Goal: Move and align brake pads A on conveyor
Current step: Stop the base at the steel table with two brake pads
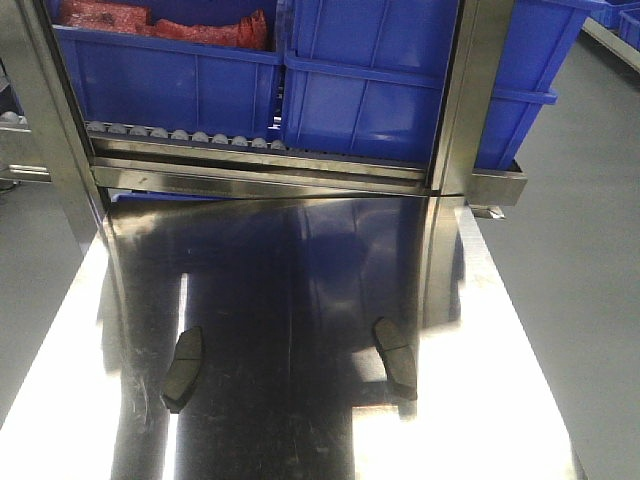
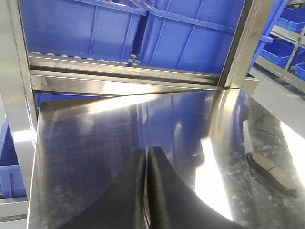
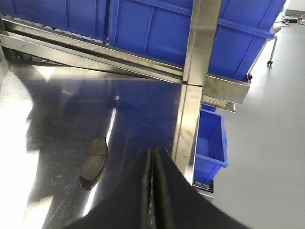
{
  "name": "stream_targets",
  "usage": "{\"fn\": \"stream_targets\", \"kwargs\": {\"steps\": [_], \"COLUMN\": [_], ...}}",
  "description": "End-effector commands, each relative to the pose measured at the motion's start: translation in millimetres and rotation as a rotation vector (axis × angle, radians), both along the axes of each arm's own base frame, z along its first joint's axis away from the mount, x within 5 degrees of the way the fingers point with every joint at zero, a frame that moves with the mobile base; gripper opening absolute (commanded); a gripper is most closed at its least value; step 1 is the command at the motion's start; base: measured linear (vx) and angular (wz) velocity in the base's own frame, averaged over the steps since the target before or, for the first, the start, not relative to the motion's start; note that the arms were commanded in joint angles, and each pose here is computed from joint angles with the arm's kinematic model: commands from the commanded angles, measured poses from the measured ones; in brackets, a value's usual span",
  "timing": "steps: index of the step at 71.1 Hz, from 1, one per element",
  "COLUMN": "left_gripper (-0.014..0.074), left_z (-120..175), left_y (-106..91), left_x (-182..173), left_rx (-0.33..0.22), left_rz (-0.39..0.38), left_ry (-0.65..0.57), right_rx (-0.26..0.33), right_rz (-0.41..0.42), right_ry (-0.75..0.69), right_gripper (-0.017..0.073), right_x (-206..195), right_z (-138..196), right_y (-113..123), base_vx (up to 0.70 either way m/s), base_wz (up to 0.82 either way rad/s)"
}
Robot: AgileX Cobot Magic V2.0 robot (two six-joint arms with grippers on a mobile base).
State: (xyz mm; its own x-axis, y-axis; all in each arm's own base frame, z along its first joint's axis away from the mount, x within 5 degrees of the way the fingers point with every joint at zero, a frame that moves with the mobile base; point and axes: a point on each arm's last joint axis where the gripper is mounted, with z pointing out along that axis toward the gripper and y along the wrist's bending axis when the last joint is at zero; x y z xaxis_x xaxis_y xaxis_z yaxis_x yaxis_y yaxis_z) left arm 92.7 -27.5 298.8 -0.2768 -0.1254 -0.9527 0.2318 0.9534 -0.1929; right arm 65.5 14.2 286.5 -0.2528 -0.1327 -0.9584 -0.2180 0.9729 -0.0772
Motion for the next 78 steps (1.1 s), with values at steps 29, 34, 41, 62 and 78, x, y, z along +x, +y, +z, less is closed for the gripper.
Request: {"fn": "stream_targets", "kwargs": {"steps": [29, 34, 41, 62, 78], "left_gripper": [0.005, 0.014, 0.0323, 0.0726, 0.0696], "left_z": [15.0, 14.5, 13.2, 11.6, 11.7], "left_y": [-1.2, -1.2, -1.0, -0.8, -0.8], "left_x": [1.3, 1.2, 1.1, 0.8, 0.9], "left_rx": [-0.029, -0.027, -0.023, -0.017, -0.018], "left_rz": [-0.009, -0.009, -0.007, -0.006, -0.006], "left_ry": [-0.095, -0.09, -0.077, -0.06, -0.061], "right_rx": [0.008, 0.008, 0.008, 0.008, 0.008], "right_rz": [-0.009, -0.009, -0.009, -0.009, -0.009], "right_ry": [-0.09, -0.09, -0.09, -0.09, -0.09], "right_gripper": [-0.0009, -0.0009, -0.0009, -0.0009, -0.0009], "right_x": [1.5, 1.5, 1.5, 1.5, 1.5], "right_z": [14.1, 14.1, 14.1, 14.1, 14.1], "right_y": [-0.6, -0.6, -0.6, -0.6, -0.6], "base_vx": [0.0, 0.0, 0.0, 0.0, 0.0], "base_wz": [0.0, 0.0, 0.0, 0.0, 0.0]}}
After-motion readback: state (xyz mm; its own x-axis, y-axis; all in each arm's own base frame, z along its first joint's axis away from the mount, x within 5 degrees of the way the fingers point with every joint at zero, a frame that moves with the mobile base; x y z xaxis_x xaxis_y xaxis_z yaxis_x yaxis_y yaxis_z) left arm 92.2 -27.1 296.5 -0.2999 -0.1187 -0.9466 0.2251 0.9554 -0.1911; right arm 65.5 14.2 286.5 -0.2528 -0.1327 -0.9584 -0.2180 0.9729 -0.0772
